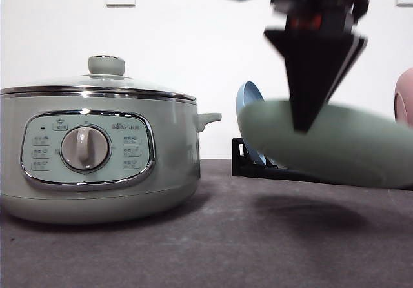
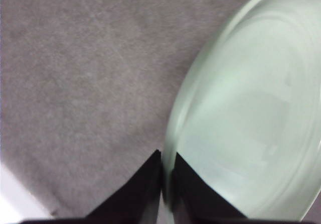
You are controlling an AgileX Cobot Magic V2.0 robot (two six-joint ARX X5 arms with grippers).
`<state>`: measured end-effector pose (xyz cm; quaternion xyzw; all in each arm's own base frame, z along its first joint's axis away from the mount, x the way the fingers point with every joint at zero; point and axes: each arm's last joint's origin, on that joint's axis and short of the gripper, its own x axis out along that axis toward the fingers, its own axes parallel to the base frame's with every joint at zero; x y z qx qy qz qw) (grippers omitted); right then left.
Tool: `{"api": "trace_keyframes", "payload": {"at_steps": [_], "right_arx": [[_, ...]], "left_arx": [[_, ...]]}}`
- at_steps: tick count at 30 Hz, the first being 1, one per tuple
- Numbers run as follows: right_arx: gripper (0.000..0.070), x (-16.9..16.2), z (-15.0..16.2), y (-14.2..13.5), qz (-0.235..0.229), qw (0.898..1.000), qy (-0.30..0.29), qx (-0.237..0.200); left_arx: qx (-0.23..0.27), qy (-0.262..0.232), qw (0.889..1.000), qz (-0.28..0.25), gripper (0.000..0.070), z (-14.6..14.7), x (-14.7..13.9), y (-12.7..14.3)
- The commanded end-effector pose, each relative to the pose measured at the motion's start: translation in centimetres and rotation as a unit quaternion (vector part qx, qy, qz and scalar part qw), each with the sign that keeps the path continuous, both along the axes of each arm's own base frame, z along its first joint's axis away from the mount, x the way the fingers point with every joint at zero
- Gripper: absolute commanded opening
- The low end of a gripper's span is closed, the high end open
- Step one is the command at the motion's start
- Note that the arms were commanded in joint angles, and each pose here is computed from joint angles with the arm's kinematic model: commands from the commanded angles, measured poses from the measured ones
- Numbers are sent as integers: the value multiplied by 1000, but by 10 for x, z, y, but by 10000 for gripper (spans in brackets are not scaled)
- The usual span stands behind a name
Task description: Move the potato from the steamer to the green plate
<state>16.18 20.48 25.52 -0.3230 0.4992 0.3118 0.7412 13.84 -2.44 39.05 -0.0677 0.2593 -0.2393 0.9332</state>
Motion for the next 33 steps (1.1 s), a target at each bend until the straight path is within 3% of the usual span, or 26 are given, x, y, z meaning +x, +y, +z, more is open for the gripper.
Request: {"api": "trace_keyframes", "payload": {"at_steps": [1,12,17,19,23,28,33], "right_arx": [[4,0,-8,9,0,1000,-2,1],[4,4,-65,32,16,996,39,-73],[13,5,-79,35,17,994,68,-84],[81,5,-79,36,15,994,71,-82],[321,5,-79,36,6,994,72,-81],[341,4,-76,34,6,994,72,-82],[341,2,-55,31,6,997,54,-54]], "left_arx": [[-2,-13,1000,-3,556,7,0,0],[-2,-12,1000,-3,556,7,0,0],[-2,-12,1000,-3,556,7,0,0],[-2,-11,1000,-3,556,7,0,0],[-2,-11,1000,-3,556,7,0,0],[-2,-11,1000,-3,556,7,0,0],[-2,-11,1000,-3,556,7,0,0]]}}
